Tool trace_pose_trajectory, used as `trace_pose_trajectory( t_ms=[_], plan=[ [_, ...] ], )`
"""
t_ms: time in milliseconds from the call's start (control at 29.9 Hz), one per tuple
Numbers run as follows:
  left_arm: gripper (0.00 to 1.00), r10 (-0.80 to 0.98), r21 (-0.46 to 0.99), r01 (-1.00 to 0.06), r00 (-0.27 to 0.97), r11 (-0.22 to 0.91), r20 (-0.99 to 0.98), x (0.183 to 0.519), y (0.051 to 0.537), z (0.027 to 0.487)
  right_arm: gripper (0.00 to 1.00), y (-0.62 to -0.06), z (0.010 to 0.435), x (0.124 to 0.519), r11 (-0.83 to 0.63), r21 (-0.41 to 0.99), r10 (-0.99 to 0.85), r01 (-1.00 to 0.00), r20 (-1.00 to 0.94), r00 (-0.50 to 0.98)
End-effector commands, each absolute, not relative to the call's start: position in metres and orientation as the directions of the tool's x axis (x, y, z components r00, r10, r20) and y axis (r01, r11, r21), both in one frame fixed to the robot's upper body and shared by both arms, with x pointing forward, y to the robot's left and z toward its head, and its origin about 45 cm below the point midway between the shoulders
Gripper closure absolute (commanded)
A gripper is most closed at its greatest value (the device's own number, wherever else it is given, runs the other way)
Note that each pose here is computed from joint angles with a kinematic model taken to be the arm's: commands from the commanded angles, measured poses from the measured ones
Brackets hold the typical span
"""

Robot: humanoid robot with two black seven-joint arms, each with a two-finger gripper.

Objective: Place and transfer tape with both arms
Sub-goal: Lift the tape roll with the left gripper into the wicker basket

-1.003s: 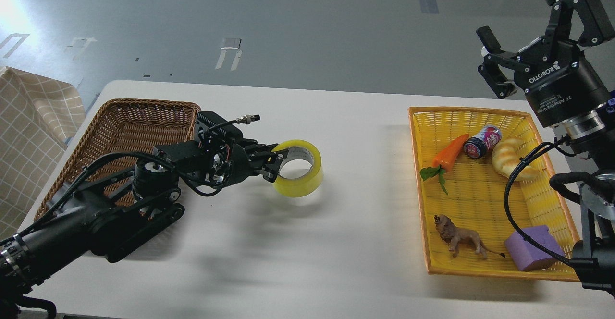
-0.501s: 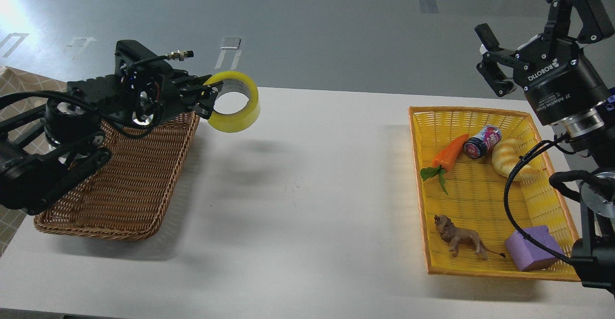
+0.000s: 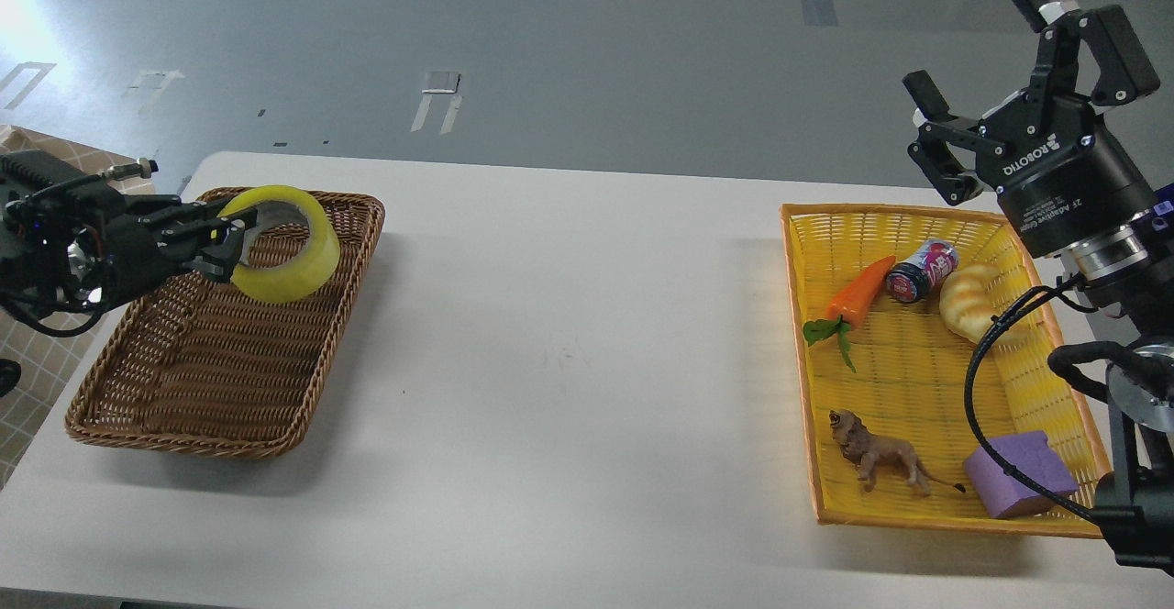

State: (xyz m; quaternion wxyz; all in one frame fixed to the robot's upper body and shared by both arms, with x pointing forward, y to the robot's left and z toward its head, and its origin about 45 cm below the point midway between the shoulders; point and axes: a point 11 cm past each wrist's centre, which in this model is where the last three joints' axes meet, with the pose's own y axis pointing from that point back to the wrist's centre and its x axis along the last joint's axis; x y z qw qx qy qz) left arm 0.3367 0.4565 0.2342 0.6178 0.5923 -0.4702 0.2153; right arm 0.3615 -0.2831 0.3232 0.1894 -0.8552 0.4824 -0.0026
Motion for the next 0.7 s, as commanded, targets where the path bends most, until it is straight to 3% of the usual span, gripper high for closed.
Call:
trace_pose_trajectory(
  t_ms=[0, 267, 434, 668],
  plan=[
    [1.00, -0.269, 0.537, -0.822, 0.483, 0.189, 0.833, 0.332, 0.476, 0.230, 0.00, -0.285, 0.321, 0.359, -0.464, -0.316, -0.829, -0.828, -0.175, 0.531],
    [1.00, -0.216, 0.549, -0.826, 0.517, 0.127, 0.828, 0.310, 0.509, 0.193, 0.00, -0.287, 0.316, 0.356, -0.464, -0.301, -0.832, -0.833, -0.174, 0.526],
    [1.00, -0.179, 0.560, -0.809, 0.532, 0.182, 0.827, 0.303, 0.504, 0.179, 0.00, -0.287, 0.317, 0.356, -0.468, -0.297, -0.833, -0.832, -0.167, 0.528],
    [1.00, -0.137, 0.554, -0.816, 0.537, 0.168, 0.832, 0.301, 0.509, 0.177, 0.00, -0.284, 0.317, 0.356, -0.474, -0.292, -0.832, -0.831, -0.162, 0.531]
  ],
)
